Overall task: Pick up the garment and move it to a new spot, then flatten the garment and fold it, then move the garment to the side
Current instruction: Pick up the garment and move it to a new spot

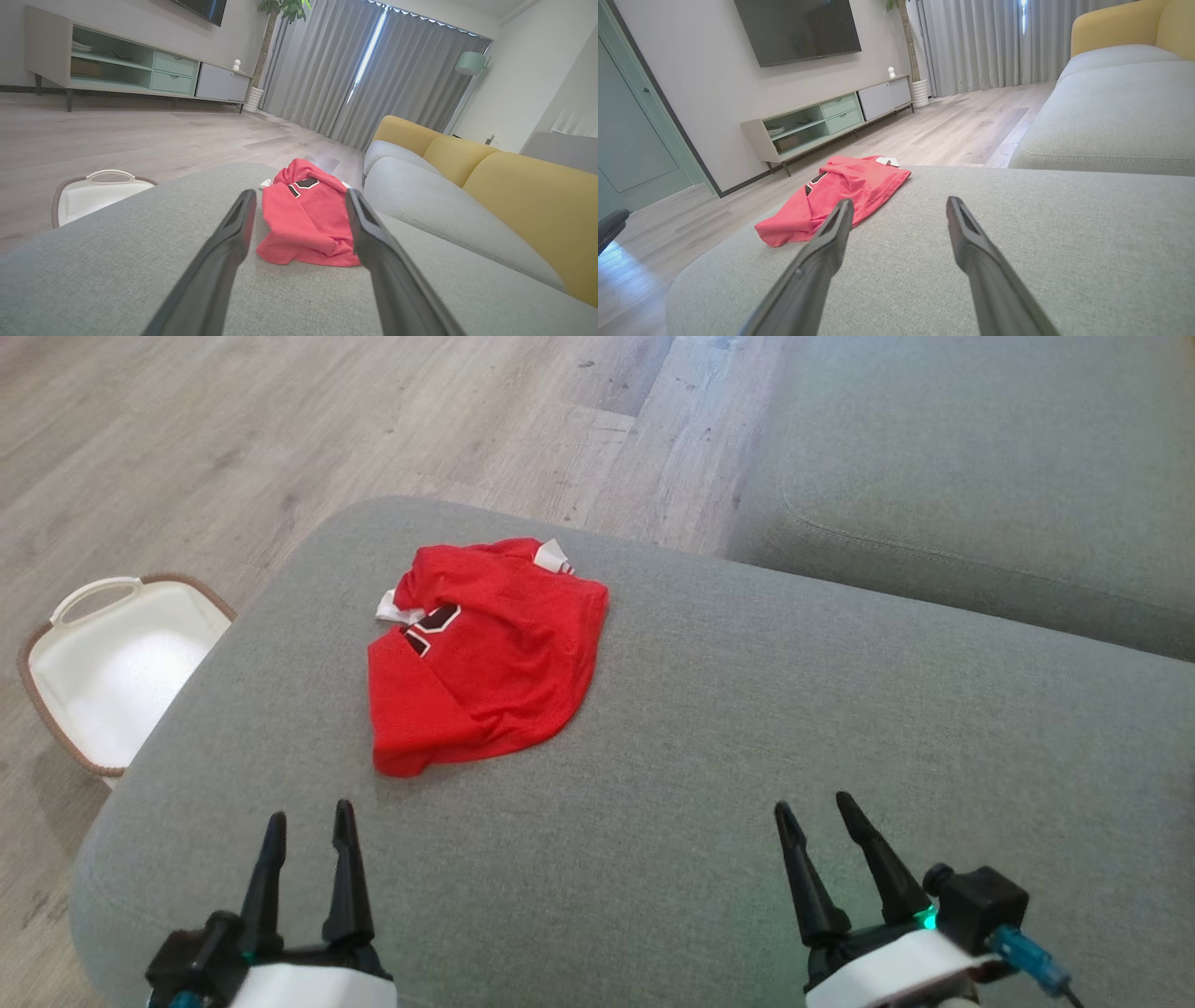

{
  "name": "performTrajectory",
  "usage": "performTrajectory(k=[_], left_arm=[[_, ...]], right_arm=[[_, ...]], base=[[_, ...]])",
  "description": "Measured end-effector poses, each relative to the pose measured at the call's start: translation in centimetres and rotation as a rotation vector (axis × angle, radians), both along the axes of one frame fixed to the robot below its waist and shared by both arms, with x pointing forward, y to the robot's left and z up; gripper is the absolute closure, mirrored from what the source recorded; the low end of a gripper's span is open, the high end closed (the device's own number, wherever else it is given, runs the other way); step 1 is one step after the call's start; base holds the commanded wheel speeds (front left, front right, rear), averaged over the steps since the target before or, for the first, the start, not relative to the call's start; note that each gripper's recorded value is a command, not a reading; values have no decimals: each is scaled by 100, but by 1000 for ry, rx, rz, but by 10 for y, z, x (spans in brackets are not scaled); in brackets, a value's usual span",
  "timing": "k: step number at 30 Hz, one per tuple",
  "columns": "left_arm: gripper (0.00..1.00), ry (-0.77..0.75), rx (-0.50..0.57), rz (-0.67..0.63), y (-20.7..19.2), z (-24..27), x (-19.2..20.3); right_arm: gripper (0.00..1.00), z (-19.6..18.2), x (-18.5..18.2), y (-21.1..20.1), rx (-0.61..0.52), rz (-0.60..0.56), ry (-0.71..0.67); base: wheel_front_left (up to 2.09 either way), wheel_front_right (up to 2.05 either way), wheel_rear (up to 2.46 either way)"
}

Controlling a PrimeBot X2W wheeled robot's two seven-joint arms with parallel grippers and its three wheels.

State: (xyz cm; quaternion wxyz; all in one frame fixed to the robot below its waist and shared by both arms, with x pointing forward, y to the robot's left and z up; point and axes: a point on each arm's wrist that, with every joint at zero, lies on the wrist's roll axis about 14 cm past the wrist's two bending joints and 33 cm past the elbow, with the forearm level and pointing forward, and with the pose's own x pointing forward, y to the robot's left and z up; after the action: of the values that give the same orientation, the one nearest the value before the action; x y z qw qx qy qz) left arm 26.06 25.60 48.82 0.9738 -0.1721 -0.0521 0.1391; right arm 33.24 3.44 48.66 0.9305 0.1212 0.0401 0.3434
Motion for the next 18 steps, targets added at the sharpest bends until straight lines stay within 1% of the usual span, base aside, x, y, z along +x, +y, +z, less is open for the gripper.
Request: performTrajectory(k=[6, 9, 11, 14, 16, 18], left_arm=[[0, 8, 11, 6, 3, 0, 1], [0, 14, 51, -19, 1, 4, 16], [0, -1, 86, -55, -1, 15, 36], [0, -2, 155, -141, -7, 38, 82], [0, 33, 154, -196, -11, 49, 117], [0, 62, 194, -250, -14, 64, 150]], right_arm=[[0, -8, -4, 1, -6, 9, 23], [0, -16, 0, -2, -9, -3, 46], [0, -20, 4, -4, -21, -8, 52], [0, -21, 19, -9, -24, -30, 43], [0, -16, 34, -13, -7, -54, 28], [0, -15, 46, -16, -1, -72, 19]], base=[[0, 0, 0], [0, 0, 0], [0, 0, 0], [0, 0, 0], [0, 0, 0], [0, 0, 0]])
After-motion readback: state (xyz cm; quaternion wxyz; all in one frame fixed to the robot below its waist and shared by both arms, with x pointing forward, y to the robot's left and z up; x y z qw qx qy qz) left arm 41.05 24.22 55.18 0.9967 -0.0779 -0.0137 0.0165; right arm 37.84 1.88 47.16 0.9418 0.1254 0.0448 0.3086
